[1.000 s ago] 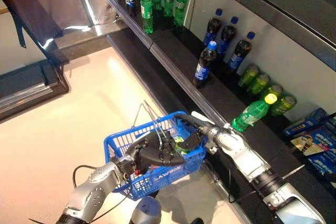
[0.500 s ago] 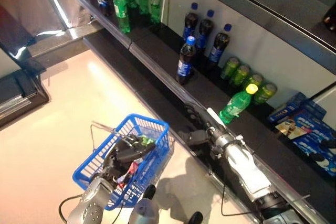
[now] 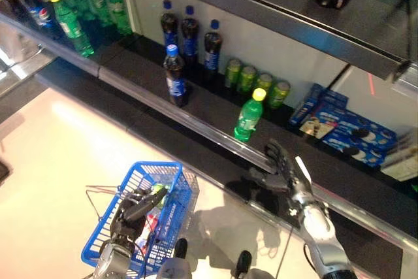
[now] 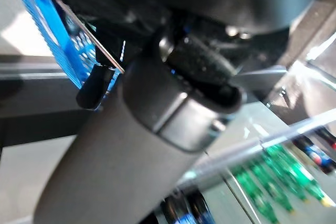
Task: Pick up the drink and place into the basket.
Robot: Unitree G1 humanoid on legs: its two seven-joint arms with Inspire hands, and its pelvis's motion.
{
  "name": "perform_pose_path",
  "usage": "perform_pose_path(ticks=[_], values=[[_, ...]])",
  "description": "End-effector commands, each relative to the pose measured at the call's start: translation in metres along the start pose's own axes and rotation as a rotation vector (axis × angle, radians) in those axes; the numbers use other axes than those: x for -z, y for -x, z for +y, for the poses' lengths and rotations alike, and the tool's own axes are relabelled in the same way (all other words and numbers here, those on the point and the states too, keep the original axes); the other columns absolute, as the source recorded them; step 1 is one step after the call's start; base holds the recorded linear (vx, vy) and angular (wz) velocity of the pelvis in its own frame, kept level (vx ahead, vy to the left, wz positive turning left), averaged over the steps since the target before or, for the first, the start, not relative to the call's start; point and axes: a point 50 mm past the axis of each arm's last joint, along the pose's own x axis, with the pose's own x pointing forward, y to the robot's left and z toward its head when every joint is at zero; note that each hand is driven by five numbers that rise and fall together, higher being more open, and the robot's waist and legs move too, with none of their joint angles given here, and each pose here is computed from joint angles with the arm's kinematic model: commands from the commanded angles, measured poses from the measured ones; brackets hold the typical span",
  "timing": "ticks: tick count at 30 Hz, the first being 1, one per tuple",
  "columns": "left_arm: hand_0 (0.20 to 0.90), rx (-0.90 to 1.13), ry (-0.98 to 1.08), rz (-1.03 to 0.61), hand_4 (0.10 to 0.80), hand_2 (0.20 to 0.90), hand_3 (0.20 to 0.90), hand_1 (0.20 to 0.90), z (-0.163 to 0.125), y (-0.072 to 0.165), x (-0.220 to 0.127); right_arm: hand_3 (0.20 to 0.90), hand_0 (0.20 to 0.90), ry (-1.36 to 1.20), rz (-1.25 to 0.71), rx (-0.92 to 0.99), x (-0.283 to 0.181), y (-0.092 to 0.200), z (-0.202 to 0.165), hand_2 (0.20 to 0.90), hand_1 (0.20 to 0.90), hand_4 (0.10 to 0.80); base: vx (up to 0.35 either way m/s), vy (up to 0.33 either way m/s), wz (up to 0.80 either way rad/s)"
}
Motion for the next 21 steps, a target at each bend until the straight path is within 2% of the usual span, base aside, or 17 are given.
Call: perform_pose_path(ticks=[1,9,15,19,21], values=[[0.3,0.304,0.044,-0.515,0.1,0.3,0.2,0.3,-0.053,-0.011,-0.087,0.9,0.9,-0.043,-0.081,0.094,-0.005,0.008,-0.021,0.9,0.9,0.8,0.009,0.016,-0.22],[0.3,0.006,-0.011,-0.405,0.1,0.3,0.2,0.3,-0.003,-0.026,-0.063,0.9,0.9,-0.109,0.125,0.33,0.044,0.026,-0.055,0.9,0.9,0.8,0.011,0.002,-0.13],[0.3,-0.115,-0.027,-0.335,0.1,0.3,0.2,0.3,0.017,-0.028,-0.049,0.9,0.9,-0.114,0.226,0.379,0.068,0.036,-0.064,0.9,0.9,0.8,0.006,0.002,-0.21],[0.3,-0.128,-0.037,-0.32,0.1,0.3,0.2,0.3,0.02,-0.028,-0.047,0.9,0.9,-0.116,0.244,0.391,0.073,0.038,-0.067,0.9,0.9,0.8,0.005,-0.001,-0.15],[0.3,-0.173,-0.077,-0.234,0.1,0.3,0.2,0.3,0.032,-0.027,-0.033,0.9,0.9,-0.119,0.352,0.424,0.094,0.051,-0.075,0.9,0.9,0.8,0.01,-0.01,-0.08]])
